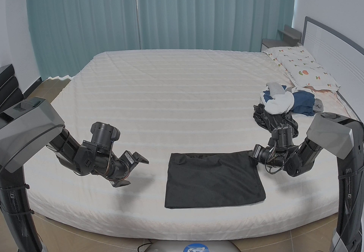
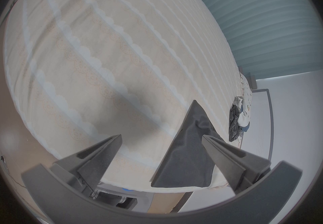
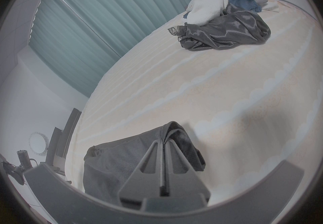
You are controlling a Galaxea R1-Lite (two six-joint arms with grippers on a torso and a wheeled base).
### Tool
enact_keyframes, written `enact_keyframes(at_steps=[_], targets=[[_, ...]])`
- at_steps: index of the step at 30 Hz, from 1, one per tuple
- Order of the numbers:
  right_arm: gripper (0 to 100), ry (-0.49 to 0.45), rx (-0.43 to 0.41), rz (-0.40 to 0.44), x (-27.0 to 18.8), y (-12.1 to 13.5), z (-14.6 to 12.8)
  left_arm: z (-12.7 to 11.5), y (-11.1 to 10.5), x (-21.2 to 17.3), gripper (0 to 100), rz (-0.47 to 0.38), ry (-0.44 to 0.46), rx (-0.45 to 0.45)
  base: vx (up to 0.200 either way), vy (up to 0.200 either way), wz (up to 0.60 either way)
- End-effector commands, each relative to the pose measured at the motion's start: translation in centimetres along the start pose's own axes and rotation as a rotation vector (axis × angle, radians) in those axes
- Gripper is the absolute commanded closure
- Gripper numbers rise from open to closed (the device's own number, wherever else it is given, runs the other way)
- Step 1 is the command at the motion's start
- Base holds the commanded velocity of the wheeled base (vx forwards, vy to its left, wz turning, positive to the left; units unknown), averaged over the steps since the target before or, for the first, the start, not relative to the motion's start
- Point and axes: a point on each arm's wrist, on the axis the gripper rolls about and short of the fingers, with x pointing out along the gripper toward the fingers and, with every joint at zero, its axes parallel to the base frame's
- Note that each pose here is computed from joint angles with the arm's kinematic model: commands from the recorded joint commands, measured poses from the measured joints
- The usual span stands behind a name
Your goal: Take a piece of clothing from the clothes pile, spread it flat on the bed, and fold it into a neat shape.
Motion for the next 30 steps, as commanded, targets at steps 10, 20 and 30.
enact_keyframes(at_steps=[10,20,30], targets=[[100,-0.041,0.067,-0.027,0.0,-0.6,0.8,0.0,0.0,0.0,0,0.001,0.001,-0.001,0.000,0.000,0.00],[100,-0.042,0.105,-0.053,0.2,-1.8,0.9,0.0,0.0,0.0,0,0.001,0.001,-0.001,0.000,0.000,0.00],[0,-0.043,0.116,-0.044,0.3,-1.6,0.8,0.0,0.0,0.0,0,0.001,0.001,-0.001,0.000,0.000,0.00]])
